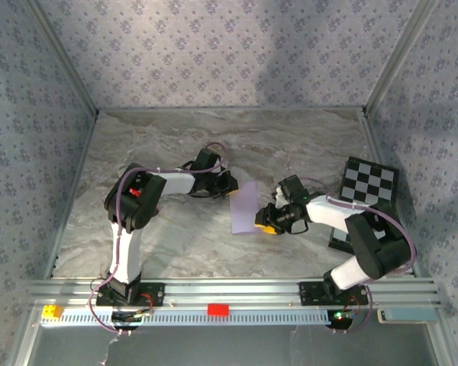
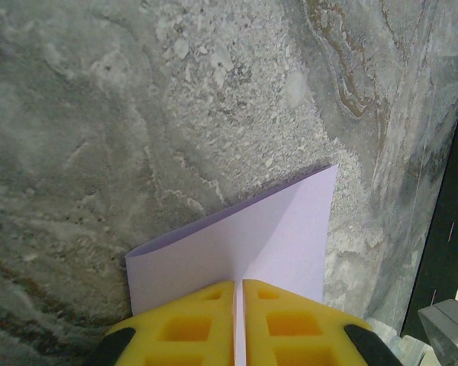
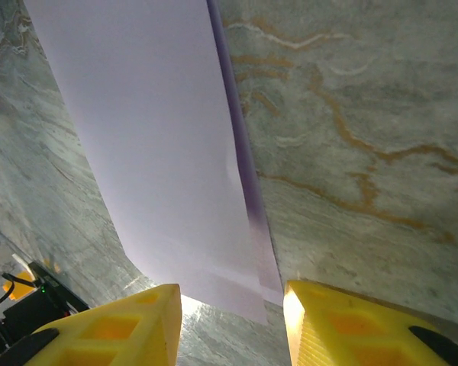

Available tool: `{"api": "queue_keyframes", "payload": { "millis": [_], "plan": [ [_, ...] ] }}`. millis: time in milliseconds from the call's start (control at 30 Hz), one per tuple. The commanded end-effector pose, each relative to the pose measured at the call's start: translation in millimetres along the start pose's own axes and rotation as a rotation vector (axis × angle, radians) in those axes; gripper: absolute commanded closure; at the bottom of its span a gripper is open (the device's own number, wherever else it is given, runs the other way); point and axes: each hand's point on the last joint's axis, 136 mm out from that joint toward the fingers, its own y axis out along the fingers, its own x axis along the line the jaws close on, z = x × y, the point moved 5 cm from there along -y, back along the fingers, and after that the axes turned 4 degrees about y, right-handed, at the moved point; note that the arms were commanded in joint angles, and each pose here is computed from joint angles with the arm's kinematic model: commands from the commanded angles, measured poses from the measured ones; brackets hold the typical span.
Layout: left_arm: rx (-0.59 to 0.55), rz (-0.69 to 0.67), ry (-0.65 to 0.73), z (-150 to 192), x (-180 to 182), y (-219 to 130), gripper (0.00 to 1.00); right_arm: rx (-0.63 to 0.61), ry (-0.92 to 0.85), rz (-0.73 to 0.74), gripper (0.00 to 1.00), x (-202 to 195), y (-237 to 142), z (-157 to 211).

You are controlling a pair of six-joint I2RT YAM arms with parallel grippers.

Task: Fold a paper plane with a square sheet of paper (pick it up from the middle)
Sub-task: First fold the square sheet of paper in half at the center of the table, then fold the triangle a second time at the center of the table.

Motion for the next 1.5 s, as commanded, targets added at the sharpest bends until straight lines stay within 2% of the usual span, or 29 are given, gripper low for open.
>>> {"api": "queue_keyframes", "payload": {
  "millis": [0, 567, 800, 900, 933, 1033, 1200, 1367, 1467],
  "plan": [
    [0.059, -0.098, -0.047, 19, 30, 13, 0.89, 0.015, 0.023, -0.047, 0.59, 6, 4, -3],
    [0.088, -0.066, 0.014, 7, 18, 20, 0.89, 0.012, -0.031, -0.217, 0.61, 25, 5, -36],
    [0.099, -0.074, 0.041, 2, 14, 20, 0.88, 0.001, -0.018, -0.216, 0.62, 20, 8, -48],
    [0.096, -0.070, 0.053, -1, 10, 20, 0.86, -0.006, -0.011, -0.209, 0.65, 18, 9, -51],
    [0.093, -0.069, 0.055, -2, 9, 19, 0.85, -0.007, -0.007, -0.206, 0.67, 17, 10, -52],
    [0.066, -0.028, 0.094, -8, -9, 9, 0.71, -0.003, 0.001, -0.206, 0.75, 15, 13, -54],
    [-0.037, -0.011, 0.178, -19, -43, -27, 0.51, -0.018, 0.022, -0.205, 0.88, 13, 15, -58],
    [-0.185, -0.042, 0.278, -15, -58, -74, 0.46, -0.041, 0.061, -0.235, 0.92, 21, 21, -62],
    [-0.234, -0.050, 0.305, -2, -58, -95, 0.46, -0.047, 0.079, -0.257, 0.93, 30, 23, -63]
  ]
}}
